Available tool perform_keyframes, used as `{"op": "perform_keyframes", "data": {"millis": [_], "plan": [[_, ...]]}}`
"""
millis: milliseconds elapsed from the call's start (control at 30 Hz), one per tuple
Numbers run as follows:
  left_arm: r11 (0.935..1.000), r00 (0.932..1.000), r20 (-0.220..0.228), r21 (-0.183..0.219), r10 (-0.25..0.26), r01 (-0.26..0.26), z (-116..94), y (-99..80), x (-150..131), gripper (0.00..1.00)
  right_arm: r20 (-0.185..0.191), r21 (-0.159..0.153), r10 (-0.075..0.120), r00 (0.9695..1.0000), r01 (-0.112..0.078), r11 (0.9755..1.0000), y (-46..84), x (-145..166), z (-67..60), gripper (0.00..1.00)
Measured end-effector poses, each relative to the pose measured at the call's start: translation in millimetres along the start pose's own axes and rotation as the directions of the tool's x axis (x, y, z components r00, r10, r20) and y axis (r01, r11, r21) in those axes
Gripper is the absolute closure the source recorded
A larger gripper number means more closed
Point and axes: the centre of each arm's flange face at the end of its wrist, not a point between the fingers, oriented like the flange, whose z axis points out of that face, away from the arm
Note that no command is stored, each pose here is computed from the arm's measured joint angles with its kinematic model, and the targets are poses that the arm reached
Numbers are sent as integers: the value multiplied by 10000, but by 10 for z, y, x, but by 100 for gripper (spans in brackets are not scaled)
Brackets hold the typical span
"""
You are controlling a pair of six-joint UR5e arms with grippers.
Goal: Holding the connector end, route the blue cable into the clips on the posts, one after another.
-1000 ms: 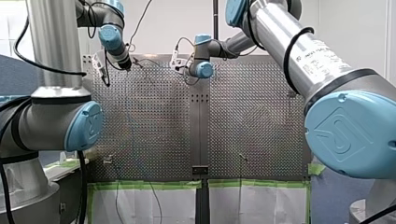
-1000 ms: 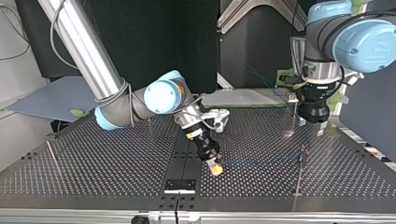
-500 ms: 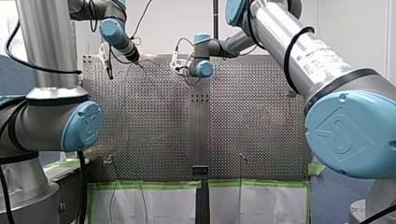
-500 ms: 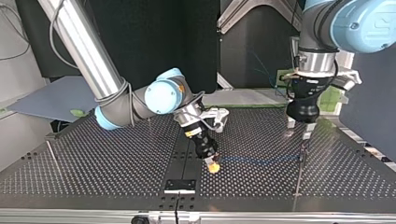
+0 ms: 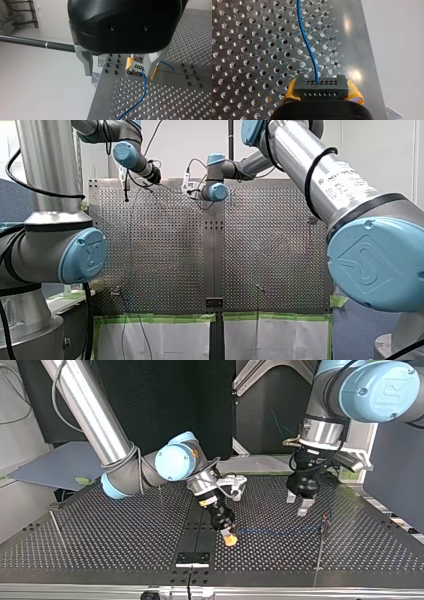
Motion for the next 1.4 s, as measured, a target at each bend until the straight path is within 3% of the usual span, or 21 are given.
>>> {"op": "perform_keyframes", "data": {"millis": [367, 633, 767, 1067, 1400], "plan": [[9935, 9945, -407, -576, 962, -984, 319, 0, 63, 0, 2, 11, -1, 10000, 1, 10000, 2, 8, -2, 100], [9847, 9844, -697, -548, 1615, -1654, 553, -24, 208, 0, 7, 5, -2, 10000, 2, 10000, 9, 6, -1, 100], [9795, 9803, -483, -541, 1913, -1938, 648, -42, 193, 0, 1, 14, -2, 10000, 2, 10000, 2, 7, -1, 100], [9763, 9787, -406, -734, 2012, -2037, 835, -35, 224, 0, 19, 31, 7, 10000, -7, 10000, -4, 8, -4, 100], [9769, 9812, -329, -933, 1899, -1922, 877, 9, 231, 0, -12, 12, 21, 10000, -21, 10000, 30, 25, 3, 100]]}}
